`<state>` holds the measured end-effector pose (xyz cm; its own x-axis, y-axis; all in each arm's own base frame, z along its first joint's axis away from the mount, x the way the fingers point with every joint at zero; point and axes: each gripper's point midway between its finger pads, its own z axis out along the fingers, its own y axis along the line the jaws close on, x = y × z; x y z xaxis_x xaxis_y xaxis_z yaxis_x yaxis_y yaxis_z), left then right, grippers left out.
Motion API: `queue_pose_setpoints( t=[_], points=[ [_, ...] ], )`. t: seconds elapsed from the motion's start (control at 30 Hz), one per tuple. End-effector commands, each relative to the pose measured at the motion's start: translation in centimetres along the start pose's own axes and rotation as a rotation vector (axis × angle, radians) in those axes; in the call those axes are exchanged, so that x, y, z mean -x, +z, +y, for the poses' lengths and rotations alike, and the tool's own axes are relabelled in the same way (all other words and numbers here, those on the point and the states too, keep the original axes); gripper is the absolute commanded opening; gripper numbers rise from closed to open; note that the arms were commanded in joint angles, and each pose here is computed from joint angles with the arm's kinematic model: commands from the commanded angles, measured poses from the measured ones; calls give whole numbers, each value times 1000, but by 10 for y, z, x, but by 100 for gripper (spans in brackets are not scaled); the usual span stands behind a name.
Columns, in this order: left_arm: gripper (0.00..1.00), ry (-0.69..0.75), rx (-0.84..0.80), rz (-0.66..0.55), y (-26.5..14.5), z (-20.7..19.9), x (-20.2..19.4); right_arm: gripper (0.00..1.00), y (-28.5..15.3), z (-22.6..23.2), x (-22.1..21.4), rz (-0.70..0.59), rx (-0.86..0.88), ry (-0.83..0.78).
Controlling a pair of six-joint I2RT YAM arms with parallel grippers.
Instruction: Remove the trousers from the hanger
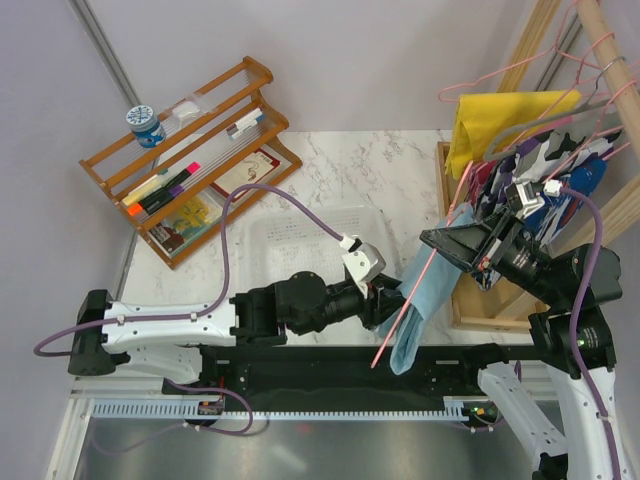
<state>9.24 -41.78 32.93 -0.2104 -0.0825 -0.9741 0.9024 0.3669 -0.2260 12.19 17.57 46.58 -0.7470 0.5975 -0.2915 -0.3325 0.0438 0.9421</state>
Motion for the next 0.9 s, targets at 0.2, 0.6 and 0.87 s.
queue_pose_setpoints(
  t=[0.2,0.6,0.87],
  points=[
    [2,62,121,-75,0,20,37,0,-17,48,-11,-7,150,-115],
    [2,47,186,-279,-40,32,110,0,-28,16,-21,-24,67,-108],
    [2,121,211,-399,-53,29,178,0,-30,4,-25,-17,49,-102]
  ],
)
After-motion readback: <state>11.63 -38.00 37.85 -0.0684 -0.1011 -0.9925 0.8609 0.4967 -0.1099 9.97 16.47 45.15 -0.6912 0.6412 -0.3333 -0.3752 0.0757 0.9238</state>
